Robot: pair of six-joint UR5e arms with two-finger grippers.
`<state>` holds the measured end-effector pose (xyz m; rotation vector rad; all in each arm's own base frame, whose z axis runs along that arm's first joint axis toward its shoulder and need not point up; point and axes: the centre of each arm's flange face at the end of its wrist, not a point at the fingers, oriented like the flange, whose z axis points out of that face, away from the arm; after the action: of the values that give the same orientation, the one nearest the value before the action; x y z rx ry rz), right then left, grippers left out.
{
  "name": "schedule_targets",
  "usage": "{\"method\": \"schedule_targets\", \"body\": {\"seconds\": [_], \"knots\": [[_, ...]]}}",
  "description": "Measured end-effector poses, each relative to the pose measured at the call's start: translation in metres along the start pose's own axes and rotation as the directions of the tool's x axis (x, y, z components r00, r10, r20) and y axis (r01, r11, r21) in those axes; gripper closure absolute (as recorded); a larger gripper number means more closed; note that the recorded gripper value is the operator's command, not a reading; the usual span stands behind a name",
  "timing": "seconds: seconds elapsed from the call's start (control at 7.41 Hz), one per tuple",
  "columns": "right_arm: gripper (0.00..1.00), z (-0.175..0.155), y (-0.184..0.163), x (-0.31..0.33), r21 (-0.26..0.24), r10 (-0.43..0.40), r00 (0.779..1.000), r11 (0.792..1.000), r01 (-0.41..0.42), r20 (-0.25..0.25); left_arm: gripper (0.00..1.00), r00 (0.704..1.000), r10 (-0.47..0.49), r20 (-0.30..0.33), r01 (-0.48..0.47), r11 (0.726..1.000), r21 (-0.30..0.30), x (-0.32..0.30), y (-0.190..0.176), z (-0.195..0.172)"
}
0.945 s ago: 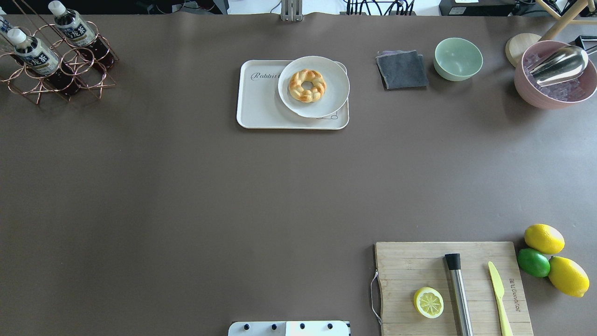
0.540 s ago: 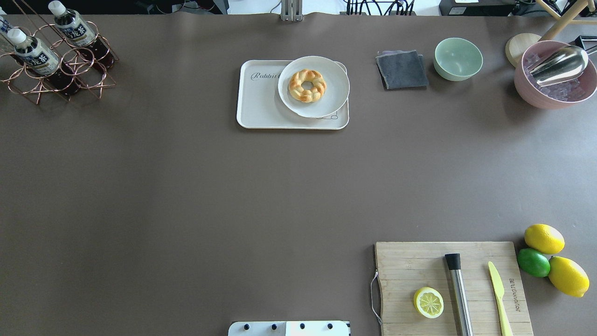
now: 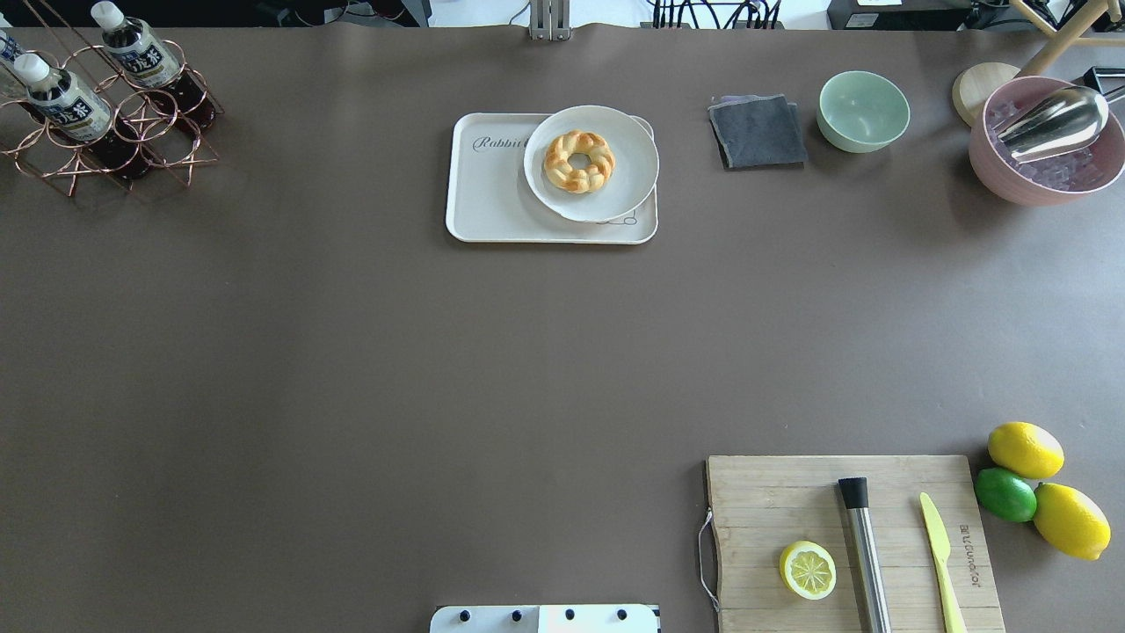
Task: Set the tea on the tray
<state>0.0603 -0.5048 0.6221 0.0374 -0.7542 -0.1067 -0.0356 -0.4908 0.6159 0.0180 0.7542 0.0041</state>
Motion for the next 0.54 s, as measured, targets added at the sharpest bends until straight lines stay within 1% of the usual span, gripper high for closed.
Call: {"method": "schedule_targets", "body": {"seconds": [0.54], "knots": [[0.0, -0.0006, -0.0006, -0.0005, 0.001, 0.0, 1.0, 1.0, 0.0, 0.0, 0.02, 1.0, 0.006, 0.002, -0.006, 1.0, 0.007, 0.0029, -0.0038, -0.003]]}}
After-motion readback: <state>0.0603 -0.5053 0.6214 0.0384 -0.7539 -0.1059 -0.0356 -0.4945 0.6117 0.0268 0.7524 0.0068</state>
